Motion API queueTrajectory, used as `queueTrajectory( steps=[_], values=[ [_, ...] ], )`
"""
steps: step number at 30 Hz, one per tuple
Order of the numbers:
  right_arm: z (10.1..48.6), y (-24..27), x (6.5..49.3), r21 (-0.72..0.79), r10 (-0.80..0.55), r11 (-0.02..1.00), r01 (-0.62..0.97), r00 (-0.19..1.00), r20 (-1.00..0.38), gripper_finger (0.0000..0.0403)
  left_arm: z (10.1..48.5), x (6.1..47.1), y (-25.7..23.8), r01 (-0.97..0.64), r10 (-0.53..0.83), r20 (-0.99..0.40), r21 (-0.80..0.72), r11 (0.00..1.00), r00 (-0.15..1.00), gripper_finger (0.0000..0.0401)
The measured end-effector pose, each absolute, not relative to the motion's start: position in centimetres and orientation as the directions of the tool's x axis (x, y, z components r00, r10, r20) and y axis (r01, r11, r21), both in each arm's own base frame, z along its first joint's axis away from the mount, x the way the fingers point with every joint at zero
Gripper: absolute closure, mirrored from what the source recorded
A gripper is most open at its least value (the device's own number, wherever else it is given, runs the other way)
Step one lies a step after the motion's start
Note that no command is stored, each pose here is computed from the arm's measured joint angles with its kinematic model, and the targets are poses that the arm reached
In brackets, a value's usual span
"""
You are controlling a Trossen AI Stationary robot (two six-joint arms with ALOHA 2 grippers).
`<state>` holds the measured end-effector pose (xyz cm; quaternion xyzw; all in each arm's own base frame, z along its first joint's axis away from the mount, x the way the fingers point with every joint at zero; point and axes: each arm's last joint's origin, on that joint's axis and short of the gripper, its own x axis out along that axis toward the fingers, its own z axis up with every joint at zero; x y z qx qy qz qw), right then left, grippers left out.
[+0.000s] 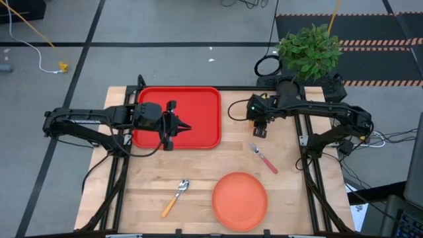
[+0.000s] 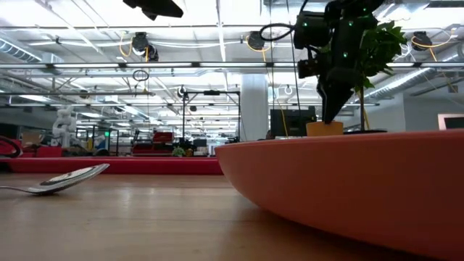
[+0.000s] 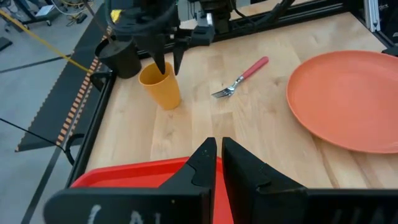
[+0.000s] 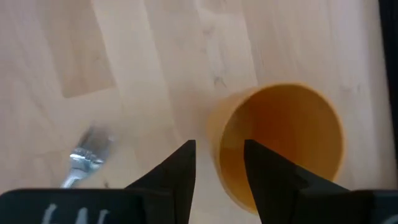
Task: Pick and place plate/cup/fork/spoon on tray
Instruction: Put the yellow cup on the red serving tray
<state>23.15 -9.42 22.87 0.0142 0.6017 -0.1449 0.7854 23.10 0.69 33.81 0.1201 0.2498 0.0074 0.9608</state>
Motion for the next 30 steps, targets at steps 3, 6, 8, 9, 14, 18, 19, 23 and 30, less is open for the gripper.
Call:
queueTrajectory(
  steps=[3, 6, 8, 9, 14, 18, 19, 23, 30],
  values=[
    [22.3, -9.4, 22.9, -0.167, -0.222, 0.954, 0.250, 0.212, -0.952, 0.0290, 33.8, 23.1, 0.7, 0.046, 0.074, -0.478, 0.234, 0.971, 0.875, 0.0371],
    [22.0, -9.3, 22.7, -0.164, -0.218, 0.954, 0.253, 0.202, -0.955, 0.0325, 33.8, 23.1, 0.7, 0.046, 0.074, -0.476, 0.236, 0.971, 0.877, 0.0370],
    [22.0, -9.3, 22.8, -0.162, -0.219, 0.951, 0.263, 0.204, -0.954, 0.0355, 33.9, 23.1, 0.7, 0.046, 0.074, -0.472, 0.238, 0.970, 0.879, 0.0370],
    [22.1, -9.3, 22.8, -0.160, -0.219, 0.950, 0.268, 0.208, -0.953, 0.0372, 33.9, 23.2, 0.7, 0.045, 0.074, -0.468, 0.239, 0.970, 0.881, 0.0370],
    [22.4, -8.6, 23.3, -0.146, -0.227, 0.943, 0.299, 0.257, -0.939, 0.0392, 34.1, 23.3, 0.7, 0.043, 0.075, -0.448, 0.246, 0.968, 0.891, 0.0370],
    [22.7, -7.4, 24.3, -0.129, -0.232, 0.944, 0.304, 0.335, -0.913, 0.0399, 33.9, 23.7, 0.7, 0.050, 0.075, -0.449, 0.260, 0.964, 0.891, 0.0370],
    [22.8, -7.0, 24.6, -0.125, -0.233, 0.945, 0.301, 0.357, -0.905, 0.0400, 33.8, 23.9, 0.7, 0.052, 0.075, -0.453, 0.261, 0.964, 0.888, 0.0370],
    [23.3, -5.6, 25.9, -0.123, -0.258, 0.943, 0.308, 0.452, -0.854, 0.0399, 33.2, 24.8, 0.7, 0.061, 0.075, -0.461, 0.272, 0.960, 0.884, 0.0370],
    [24.0, -2.9, 27.4, -0.124, -0.277, 0.949, 0.290, 0.575, -0.770, 0.0401, 30.8, 27.4, 0.8, 0.097, 0.072, -0.524, 0.288, 0.953, 0.849, 0.0346]
  ],
)
